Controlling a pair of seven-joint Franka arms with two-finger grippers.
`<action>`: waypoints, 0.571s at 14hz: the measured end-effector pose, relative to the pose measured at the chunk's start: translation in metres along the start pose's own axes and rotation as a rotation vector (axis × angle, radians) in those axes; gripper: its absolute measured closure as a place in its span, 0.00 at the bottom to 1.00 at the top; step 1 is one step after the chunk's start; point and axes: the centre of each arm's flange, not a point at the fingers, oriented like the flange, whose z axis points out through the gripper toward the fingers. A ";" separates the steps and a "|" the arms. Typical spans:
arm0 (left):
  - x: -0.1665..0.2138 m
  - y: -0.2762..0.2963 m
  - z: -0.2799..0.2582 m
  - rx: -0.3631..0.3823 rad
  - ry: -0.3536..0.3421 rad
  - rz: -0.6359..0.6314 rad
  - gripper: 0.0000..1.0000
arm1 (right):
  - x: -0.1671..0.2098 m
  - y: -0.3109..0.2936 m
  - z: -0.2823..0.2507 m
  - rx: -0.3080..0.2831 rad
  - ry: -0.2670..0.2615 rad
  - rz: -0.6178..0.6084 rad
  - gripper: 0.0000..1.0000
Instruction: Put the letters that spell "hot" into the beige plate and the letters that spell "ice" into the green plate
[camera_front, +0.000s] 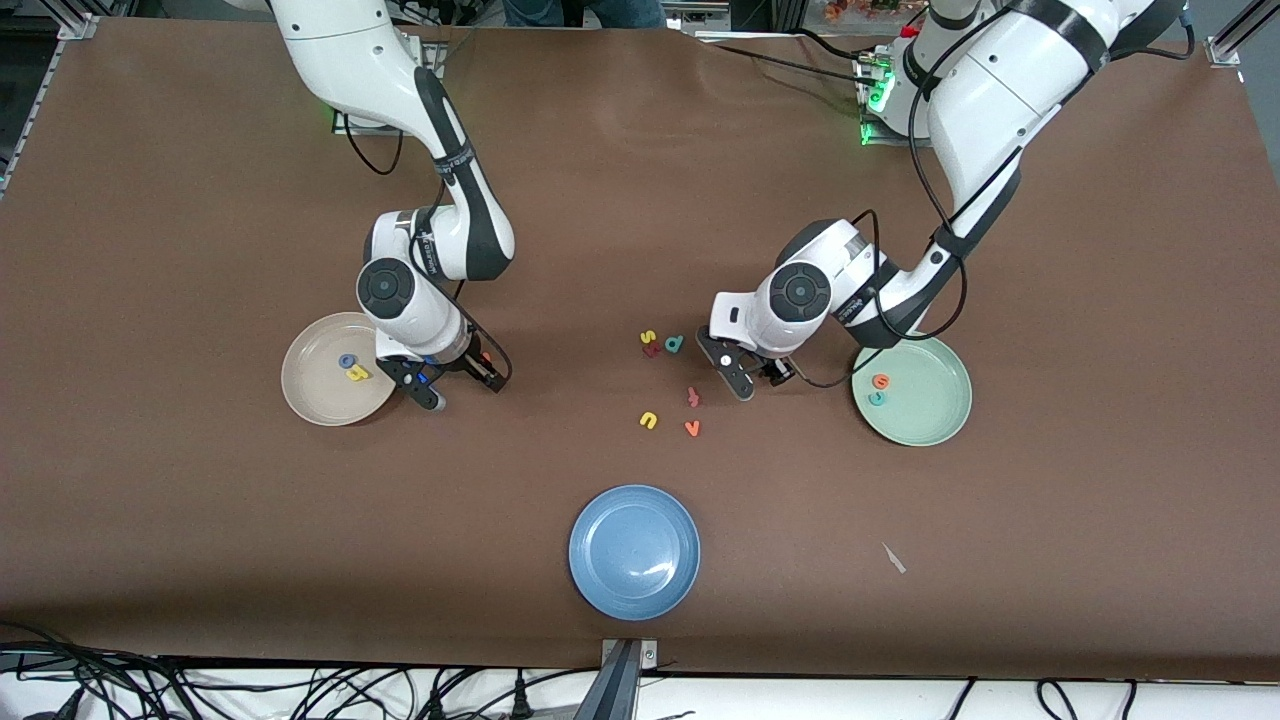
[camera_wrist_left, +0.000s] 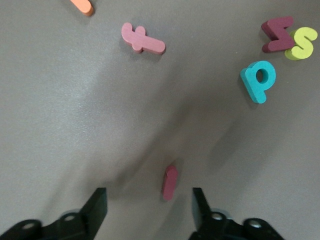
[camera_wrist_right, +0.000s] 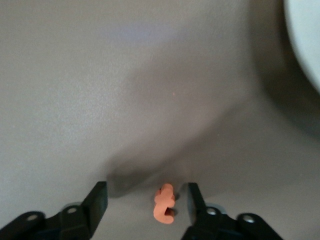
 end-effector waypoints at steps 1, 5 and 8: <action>0.000 0.000 0.001 -0.001 -0.001 0.001 0.42 | -0.002 0.000 0.002 -0.003 -0.002 -0.002 0.29; 0.001 0.003 0.004 -0.005 -0.005 0.005 0.44 | -0.002 -0.002 0.001 0.001 -0.002 -0.004 0.54; 0.003 0.009 0.006 -0.006 -0.006 0.015 0.58 | -0.002 -0.004 -0.001 0.004 -0.002 -0.005 0.77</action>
